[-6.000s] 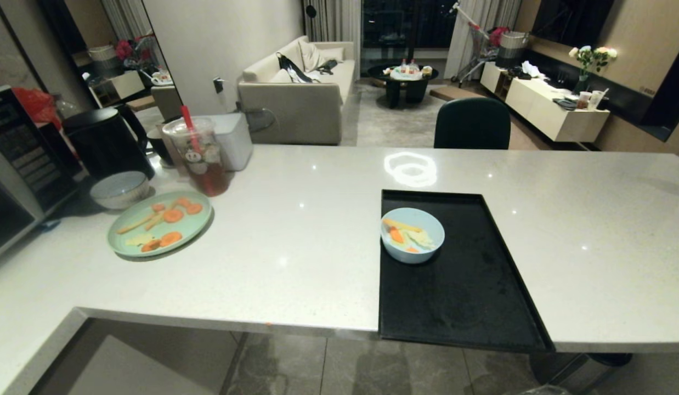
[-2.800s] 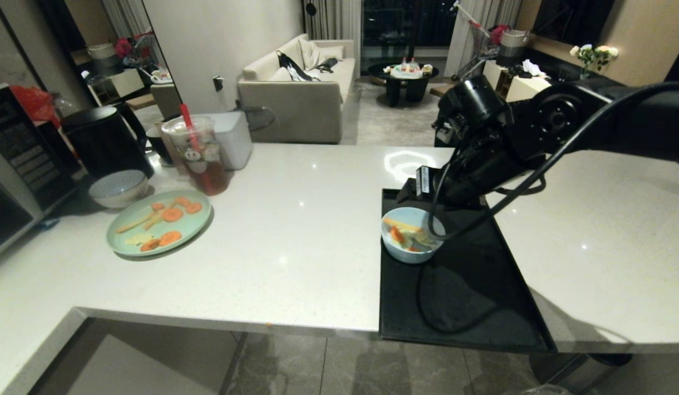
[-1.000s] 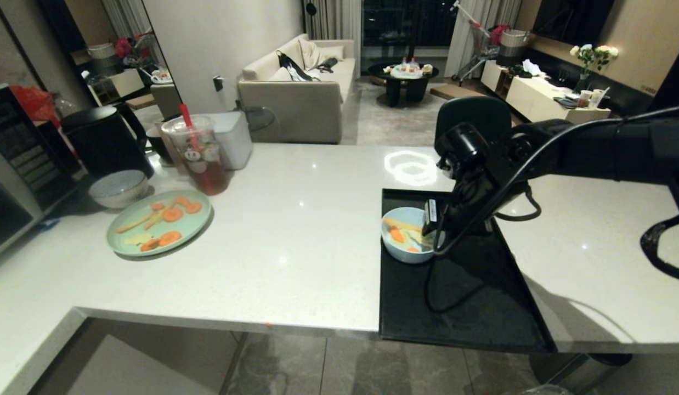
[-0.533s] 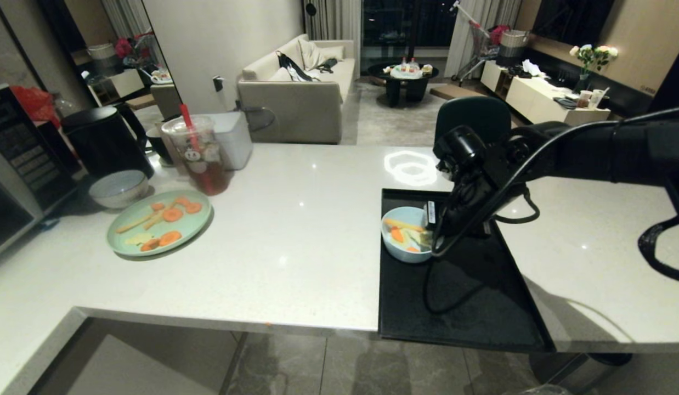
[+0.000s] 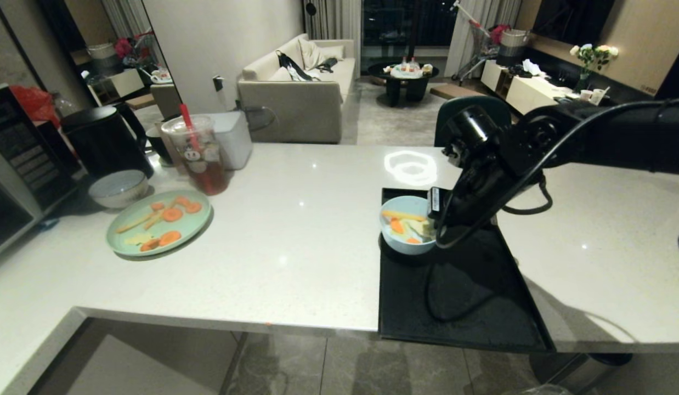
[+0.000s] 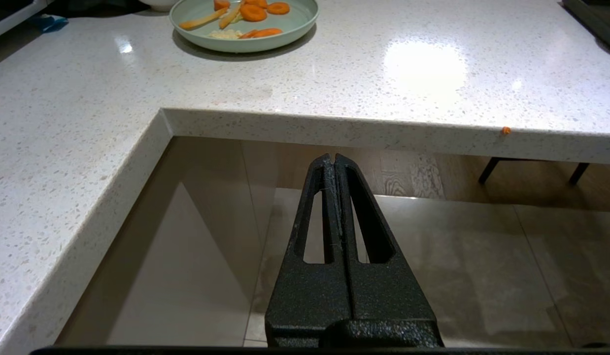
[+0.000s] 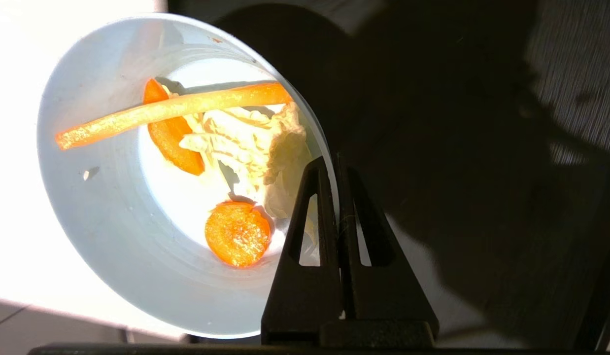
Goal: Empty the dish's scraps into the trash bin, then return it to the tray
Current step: Pick up the bowl with leftover food
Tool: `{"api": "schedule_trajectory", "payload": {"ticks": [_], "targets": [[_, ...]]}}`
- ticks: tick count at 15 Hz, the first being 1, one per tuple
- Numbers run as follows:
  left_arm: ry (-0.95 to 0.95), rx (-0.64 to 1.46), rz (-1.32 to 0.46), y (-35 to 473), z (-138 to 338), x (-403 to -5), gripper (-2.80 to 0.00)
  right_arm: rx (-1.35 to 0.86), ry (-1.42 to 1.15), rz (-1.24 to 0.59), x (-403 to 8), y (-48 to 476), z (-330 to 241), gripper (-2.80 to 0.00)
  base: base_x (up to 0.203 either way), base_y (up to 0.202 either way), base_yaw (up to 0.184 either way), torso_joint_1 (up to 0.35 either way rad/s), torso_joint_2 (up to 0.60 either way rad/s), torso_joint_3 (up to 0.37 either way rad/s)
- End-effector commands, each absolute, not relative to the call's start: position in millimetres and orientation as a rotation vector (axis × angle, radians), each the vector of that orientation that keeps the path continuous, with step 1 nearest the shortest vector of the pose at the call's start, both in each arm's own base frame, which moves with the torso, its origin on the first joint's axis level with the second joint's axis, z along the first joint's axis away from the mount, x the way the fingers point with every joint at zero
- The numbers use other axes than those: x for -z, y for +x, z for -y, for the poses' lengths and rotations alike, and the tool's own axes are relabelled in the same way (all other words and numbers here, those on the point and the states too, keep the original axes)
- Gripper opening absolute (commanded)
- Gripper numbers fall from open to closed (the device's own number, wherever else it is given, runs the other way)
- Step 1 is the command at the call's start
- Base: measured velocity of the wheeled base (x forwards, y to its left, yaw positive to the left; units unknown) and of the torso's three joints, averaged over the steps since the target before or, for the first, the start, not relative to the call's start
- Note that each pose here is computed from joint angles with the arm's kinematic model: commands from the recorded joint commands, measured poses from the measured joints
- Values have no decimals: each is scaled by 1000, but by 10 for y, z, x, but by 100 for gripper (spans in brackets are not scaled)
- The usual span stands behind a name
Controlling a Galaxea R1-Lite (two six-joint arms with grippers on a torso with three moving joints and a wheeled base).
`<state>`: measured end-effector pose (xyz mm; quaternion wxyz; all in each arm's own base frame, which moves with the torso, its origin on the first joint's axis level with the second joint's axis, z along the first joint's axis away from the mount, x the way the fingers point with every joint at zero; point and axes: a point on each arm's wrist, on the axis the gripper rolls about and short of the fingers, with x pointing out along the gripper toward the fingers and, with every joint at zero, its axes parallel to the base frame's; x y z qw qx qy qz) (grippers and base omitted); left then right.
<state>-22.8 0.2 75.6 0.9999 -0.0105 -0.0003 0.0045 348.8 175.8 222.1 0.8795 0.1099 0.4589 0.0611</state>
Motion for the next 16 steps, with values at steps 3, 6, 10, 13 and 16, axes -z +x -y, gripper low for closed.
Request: {"api": "schedule_trajectory", "payload": {"ticks": [3,6,10,13,16], "targets": [[-21,-9,0,-227,-2,-757,-280,-181,264,-870,-2690,3007,-1707,-280,0,0,0,0,0,0],[-21,-9,-1,-227,-2,-755,-280,-128,269,-833,-2831,2609,-1602,-280,0,0,0,0,0,0],[-21,-9,-1,-227,-2,-755,-280,-33,215,-809,-2782,1999,-1330,-280,0,0,0,0,0,0],[-21,-9,-1,-227,-2,-756,-280,48,230,-793,-2658,1627,-1147,-280,0,0,0,0,0,0],[-21,-9,-1,-227,-2,-755,-280,135,259,-774,-2512,1466,-1020,-280,0,0,0,0,0,0]]}}
